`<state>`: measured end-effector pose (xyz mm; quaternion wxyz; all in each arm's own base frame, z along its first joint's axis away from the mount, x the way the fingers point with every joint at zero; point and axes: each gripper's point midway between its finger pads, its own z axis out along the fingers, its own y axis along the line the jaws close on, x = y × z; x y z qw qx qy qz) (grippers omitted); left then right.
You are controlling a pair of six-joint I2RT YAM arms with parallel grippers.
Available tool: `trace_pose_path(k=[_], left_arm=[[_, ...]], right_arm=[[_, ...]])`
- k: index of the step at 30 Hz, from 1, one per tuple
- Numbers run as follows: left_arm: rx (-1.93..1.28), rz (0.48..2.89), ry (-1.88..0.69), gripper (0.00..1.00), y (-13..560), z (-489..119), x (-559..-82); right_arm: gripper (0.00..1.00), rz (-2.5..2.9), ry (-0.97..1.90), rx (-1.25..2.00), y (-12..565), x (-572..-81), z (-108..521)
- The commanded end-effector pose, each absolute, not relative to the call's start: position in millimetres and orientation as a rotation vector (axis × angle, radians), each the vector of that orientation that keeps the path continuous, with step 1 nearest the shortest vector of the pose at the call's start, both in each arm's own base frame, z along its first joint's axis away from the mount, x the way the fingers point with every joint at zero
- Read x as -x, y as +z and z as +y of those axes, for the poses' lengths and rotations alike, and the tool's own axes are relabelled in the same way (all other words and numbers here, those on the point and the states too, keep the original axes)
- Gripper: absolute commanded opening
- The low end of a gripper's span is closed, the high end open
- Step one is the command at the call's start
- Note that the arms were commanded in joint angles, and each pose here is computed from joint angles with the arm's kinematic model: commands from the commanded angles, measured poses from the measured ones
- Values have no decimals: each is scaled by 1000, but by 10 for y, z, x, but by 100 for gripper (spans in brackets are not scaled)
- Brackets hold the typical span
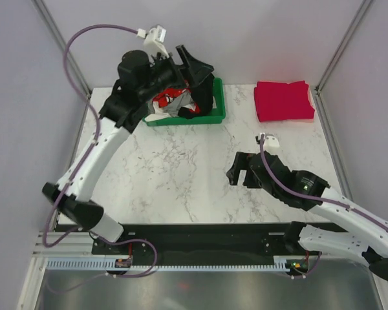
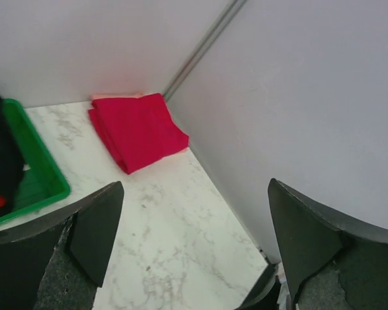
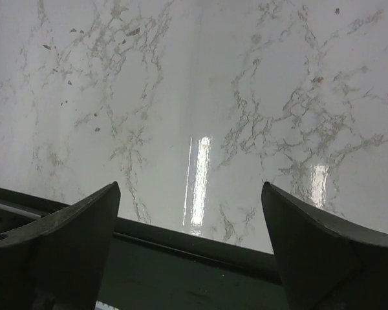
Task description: Fold and stack the t-shirts
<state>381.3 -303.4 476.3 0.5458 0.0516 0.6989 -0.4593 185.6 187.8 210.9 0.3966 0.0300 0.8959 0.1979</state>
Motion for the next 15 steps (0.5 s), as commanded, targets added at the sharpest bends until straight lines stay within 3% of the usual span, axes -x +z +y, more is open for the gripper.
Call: trace_pose_path(k=[1, 2, 3, 5, 7, 8, 15], left_arm=[[-133, 1716, -775, 100, 4512, -2441, -3569], [-127, 1795, -707, 100, 4101, -2340, -3536], [-124, 1738, -668, 100, 4221, -2108, -3290], [-132, 1816, -551, 100, 3682, -1867, -3135], [-149, 1787, -520, 100, 3642, -1591, -2756], [-152, 1833, -506, 100, 3354, -1524, -2647], [1, 1711, -631, 100, 3219, -1055, -1833]], right_arm=[[98, 2190, 469, -68, 2436, -2069, 1975], [98, 2183, 452, -45, 2476, -2111, 2005], [98, 2171, 437, -42, 2572, -2208, 2083], [98, 2161, 426, -27, 2679, -2327, 2178], [98, 2163, 437, 24, 2818, -2560, 2350], [98, 2162, 438, 23, 2865, -2666, 2389], [98, 2147, 454, 19, 3043, -3939, 2746]])
